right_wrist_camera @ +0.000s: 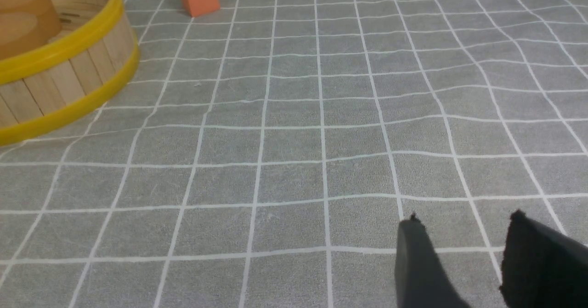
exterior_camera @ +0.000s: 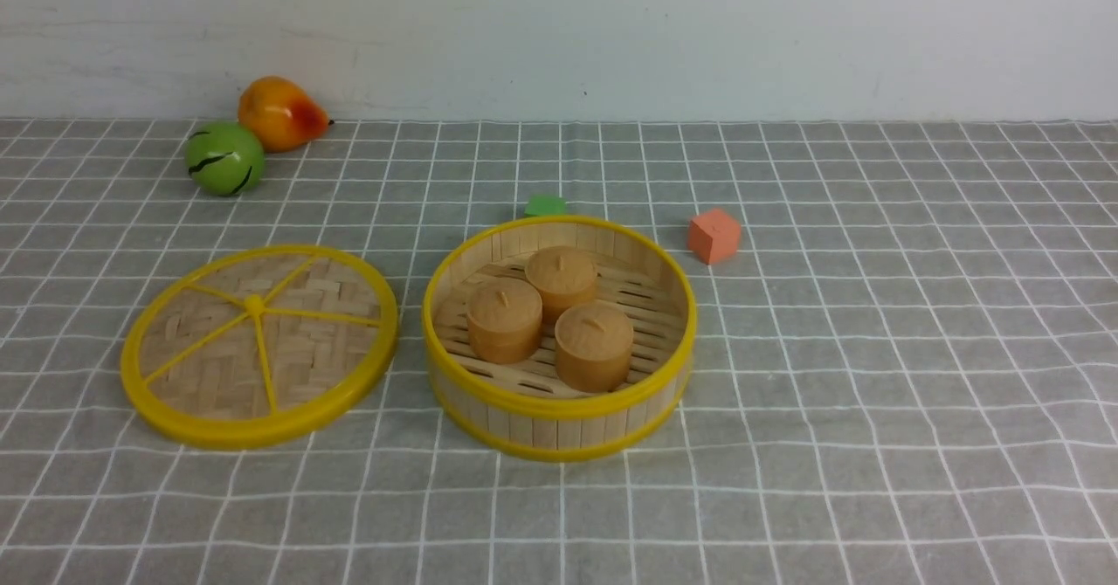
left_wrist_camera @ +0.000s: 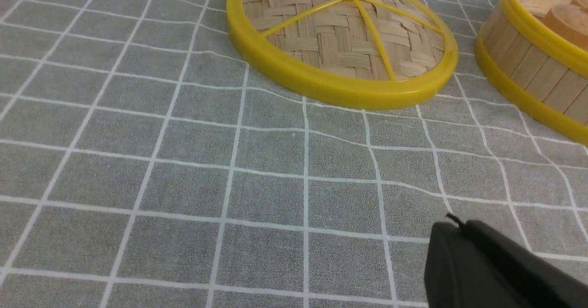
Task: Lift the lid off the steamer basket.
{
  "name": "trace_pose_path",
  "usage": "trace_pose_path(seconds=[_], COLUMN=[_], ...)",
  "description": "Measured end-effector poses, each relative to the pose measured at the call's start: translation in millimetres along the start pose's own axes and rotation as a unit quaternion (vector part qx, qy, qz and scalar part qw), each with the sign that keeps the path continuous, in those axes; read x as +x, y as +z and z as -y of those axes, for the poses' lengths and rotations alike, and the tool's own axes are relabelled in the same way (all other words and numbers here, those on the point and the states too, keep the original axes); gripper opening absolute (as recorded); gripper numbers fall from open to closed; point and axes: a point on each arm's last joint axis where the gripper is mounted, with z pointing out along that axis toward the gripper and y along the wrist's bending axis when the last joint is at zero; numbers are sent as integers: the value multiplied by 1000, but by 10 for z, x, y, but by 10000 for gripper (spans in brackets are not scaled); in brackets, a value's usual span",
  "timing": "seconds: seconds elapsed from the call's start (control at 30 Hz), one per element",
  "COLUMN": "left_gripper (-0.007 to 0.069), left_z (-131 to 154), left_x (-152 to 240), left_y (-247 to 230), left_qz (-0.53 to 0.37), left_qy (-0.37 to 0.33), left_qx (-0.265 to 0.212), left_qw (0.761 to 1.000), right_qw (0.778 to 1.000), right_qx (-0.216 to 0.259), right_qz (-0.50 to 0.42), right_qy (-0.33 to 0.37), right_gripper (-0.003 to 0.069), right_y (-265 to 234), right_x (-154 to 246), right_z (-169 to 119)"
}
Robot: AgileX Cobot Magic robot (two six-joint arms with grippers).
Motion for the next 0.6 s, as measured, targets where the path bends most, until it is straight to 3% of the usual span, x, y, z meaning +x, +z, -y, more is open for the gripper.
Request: trace_pose_path(seconds=[0.17,0.6], left_gripper=[-13,-13], left_z=[9,38], left_x=[5,13], left_y=[0,-1], left_qz=[-2,-7], left_qy=[16,-24], left_qx=[5,21], left_qw=[1000,999], right_qw=[1000,1000], right_qx=[0,0], right_qz=[0,0], right_qy=[0,0], right_gripper=[241,241], right_y=[0,0], right_x=[0,0], right_z=[0,0])
